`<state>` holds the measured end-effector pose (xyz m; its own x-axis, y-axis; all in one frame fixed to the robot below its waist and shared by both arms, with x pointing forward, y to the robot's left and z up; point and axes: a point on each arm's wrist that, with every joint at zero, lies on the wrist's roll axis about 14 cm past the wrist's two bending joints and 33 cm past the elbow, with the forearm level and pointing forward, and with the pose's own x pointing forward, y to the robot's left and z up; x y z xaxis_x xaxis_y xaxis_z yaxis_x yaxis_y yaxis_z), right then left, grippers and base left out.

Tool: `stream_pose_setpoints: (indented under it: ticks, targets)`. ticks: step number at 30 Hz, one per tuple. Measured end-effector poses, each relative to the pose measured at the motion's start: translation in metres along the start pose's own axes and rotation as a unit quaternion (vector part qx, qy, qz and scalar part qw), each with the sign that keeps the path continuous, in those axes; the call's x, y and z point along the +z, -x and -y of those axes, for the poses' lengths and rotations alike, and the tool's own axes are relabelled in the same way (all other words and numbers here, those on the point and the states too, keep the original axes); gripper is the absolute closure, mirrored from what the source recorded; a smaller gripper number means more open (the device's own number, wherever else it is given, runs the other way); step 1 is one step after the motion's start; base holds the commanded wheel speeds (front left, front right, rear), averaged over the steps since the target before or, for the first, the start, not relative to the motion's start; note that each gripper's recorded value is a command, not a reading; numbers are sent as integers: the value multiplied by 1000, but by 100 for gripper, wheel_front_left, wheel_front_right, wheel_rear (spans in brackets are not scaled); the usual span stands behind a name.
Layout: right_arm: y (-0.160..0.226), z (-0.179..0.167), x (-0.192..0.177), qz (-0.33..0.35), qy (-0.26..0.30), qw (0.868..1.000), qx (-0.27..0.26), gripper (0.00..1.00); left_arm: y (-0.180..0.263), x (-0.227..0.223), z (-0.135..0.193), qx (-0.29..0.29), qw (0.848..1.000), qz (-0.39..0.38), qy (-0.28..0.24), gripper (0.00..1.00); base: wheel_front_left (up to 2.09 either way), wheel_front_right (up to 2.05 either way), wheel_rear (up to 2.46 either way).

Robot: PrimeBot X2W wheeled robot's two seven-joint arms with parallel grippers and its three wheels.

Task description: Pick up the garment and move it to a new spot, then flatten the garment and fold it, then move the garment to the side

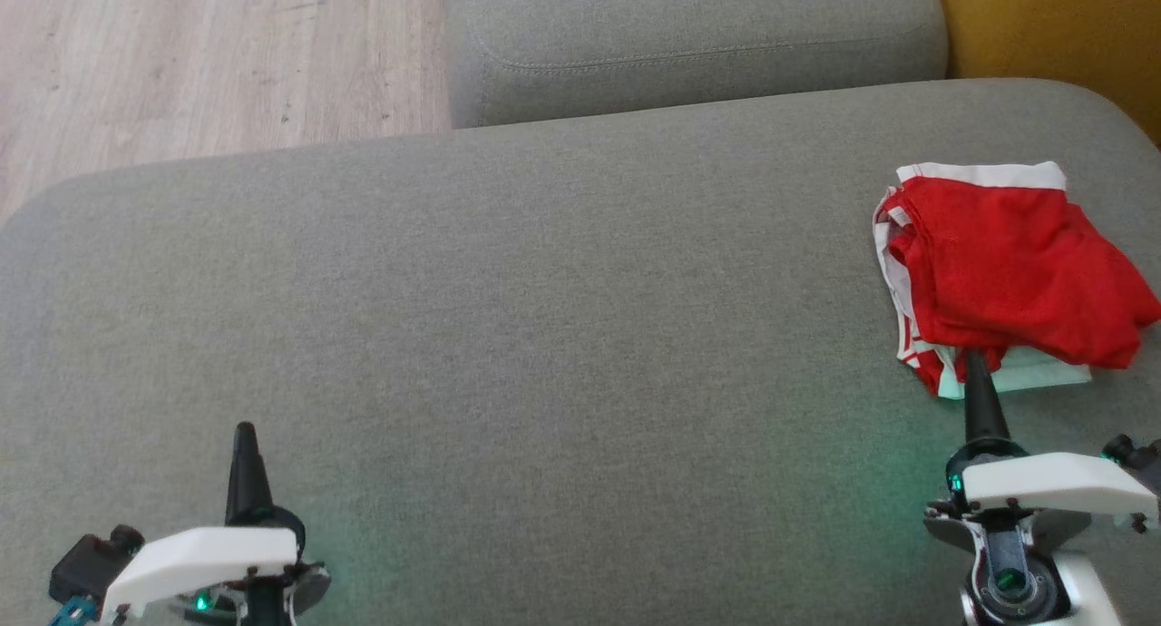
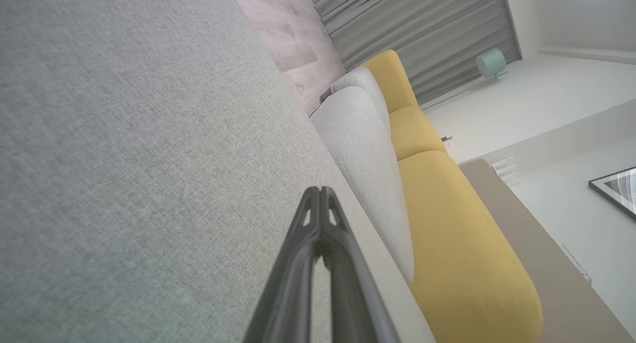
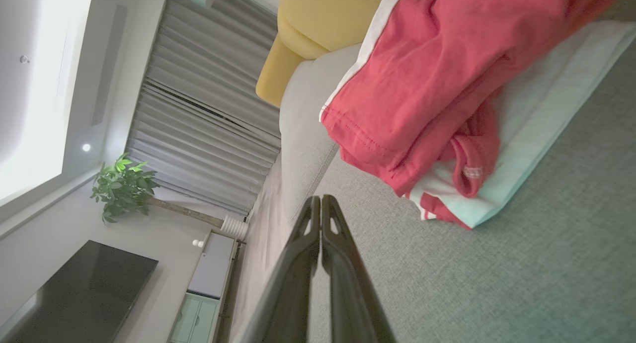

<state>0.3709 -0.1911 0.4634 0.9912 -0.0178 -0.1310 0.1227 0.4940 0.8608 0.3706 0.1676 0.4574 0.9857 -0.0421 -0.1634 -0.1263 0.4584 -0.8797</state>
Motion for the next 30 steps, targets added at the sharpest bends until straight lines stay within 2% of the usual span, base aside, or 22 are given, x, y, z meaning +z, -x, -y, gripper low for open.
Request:
stream_pose_setpoints:
  ticks: [14,30]
  targets:
    - [-2,-1,6,4,-76,997,2,100,0,8,0,-1,998,5,70,100,0,0,0]
    - [-3,-5,14,8,-174,985,11,100,1,17,0,-9,987,10,159,100,0,0,0]
